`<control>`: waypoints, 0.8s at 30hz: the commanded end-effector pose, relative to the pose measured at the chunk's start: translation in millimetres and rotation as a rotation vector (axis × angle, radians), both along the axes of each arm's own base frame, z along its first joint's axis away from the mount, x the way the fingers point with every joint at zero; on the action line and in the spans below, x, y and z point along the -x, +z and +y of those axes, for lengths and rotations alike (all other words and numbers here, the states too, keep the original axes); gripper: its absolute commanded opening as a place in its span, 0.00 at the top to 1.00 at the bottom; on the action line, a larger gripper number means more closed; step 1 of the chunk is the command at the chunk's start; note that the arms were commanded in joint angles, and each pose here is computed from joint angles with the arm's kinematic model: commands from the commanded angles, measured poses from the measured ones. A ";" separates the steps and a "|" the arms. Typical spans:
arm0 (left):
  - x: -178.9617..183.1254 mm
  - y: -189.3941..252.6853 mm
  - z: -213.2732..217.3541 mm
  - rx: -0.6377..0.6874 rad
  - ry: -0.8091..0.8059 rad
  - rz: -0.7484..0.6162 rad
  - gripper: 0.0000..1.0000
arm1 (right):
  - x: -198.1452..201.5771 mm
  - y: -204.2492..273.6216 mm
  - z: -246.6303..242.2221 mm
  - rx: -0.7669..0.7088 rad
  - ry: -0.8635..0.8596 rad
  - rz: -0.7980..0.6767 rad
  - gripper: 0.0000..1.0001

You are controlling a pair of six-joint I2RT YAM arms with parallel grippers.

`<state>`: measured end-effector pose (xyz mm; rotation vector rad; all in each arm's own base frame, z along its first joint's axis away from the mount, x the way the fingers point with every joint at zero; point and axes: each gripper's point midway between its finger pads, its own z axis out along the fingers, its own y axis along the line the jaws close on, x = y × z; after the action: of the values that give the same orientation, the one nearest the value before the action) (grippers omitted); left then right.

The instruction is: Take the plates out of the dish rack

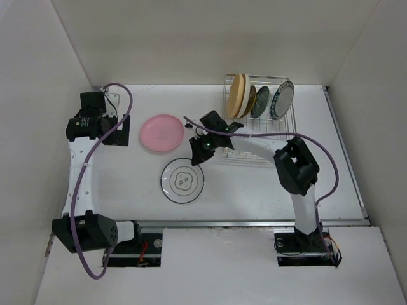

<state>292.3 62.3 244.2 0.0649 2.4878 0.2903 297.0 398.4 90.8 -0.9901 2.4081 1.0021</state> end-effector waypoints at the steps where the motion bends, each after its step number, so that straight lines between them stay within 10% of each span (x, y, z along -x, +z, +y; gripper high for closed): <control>1: 6.2 3.8 4.6 -0.019 0.026 -0.010 0.00 | -22.4 19.4 18.0 -0.067 -0.016 -0.081 0.86; 4: 10.9 3.8 1.9 -0.008 0.018 -0.002 0.00 | -27.9 11.6 15.3 -0.038 -0.048 -0.087 0.81; 12: 6.0 6.7 -5.3 0.025 -0.010 -0.015 0.00 | -58.8 80.8 -22.7 0.019 -0.243 -0.279 0.30; 24: 1.7 -21.2 -12.5 0.073 -0.026 0.063 0.00 | -135.8 220.4 -275.2 0.258 -1.131 -0.592 0.21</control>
<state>291.5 54.4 235.8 0.0801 2.5163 0.2308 418.4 206.0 311.5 -0.1405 2.0490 0.2643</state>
